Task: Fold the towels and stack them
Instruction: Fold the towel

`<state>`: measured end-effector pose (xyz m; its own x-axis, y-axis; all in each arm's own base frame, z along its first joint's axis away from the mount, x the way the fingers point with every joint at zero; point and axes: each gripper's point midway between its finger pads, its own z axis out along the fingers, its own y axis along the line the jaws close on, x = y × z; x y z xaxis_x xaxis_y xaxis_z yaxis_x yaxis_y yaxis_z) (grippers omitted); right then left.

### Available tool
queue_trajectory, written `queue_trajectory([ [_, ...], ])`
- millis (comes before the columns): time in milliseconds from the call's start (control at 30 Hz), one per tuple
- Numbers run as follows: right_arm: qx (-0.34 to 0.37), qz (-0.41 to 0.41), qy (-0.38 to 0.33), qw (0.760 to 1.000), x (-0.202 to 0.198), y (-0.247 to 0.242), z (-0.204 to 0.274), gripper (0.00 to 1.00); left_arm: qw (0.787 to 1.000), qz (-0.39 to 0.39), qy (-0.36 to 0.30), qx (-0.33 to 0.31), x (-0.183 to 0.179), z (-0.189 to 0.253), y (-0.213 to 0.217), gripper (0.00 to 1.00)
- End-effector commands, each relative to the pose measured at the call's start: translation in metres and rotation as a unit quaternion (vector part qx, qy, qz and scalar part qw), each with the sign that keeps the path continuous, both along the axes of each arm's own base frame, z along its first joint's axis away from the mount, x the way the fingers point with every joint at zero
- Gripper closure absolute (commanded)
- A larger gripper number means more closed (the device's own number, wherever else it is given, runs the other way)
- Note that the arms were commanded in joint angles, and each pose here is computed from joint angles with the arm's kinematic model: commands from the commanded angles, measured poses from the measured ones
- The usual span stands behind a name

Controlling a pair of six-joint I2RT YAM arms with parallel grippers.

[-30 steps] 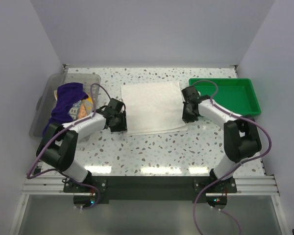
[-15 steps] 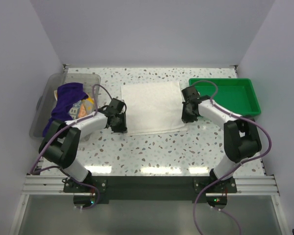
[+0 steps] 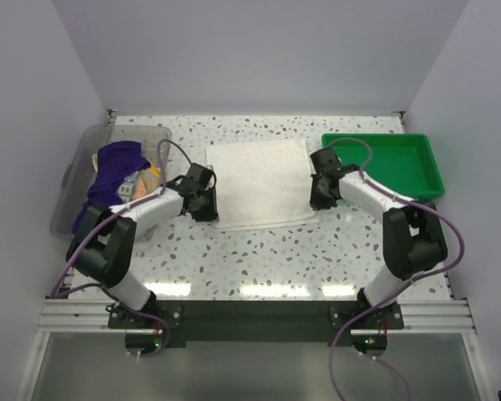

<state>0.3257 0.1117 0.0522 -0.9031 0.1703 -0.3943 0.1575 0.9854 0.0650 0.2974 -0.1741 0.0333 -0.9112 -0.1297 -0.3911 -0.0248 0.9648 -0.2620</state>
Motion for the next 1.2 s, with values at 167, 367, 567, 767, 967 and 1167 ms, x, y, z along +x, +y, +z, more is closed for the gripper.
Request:
queue_trajectory([
  [167, 0.011, -0.001, -0.022, 1.000, 0.005, 0.002, 0.009, 1.00, 1.000, -0.004, 0.012, -0.008, -0.001, -0.001, -0.008, 0.73],
  [367, 0.008, -0.002, -0.018, 1.000, 0.004, 0.001, 0.004, 1.00, 1.000, -0.005, 0.019, -0.001, -0.003, -0.005, -0.005, 0.98],
  [567, -0.017, 0.003, -0.033, 0.999, 0.013, -0.006, 0.015, 1.00, 1.000, 0.000, 0.003, 0.014, 0.009, 0.008, -0.002, 1.00],
  [767, -0.034, 0.013, -0.055, 0.998, 0.021, -0.015, 0.061, 1.00, 1.000, 0.012, -0.026, 0.008, 0.030, 0.055, 0.009, 1.00],
  [967, -0.013, 0.021, -0.061, 0.998, -0.007, -0.023, 0.069, 1.00, 0.999, 0.001, -0.033, -0.021, 0.008, 0.068, 0.009, 1.00],
  [1167, 0.009, -0.003, -0.023, 1.000, -0.023, -0.025, 0.011, 1.00, 0.999, -0.021, 0.026, -0.032, -0.017, 0.021, 0.003, 1.00],
])
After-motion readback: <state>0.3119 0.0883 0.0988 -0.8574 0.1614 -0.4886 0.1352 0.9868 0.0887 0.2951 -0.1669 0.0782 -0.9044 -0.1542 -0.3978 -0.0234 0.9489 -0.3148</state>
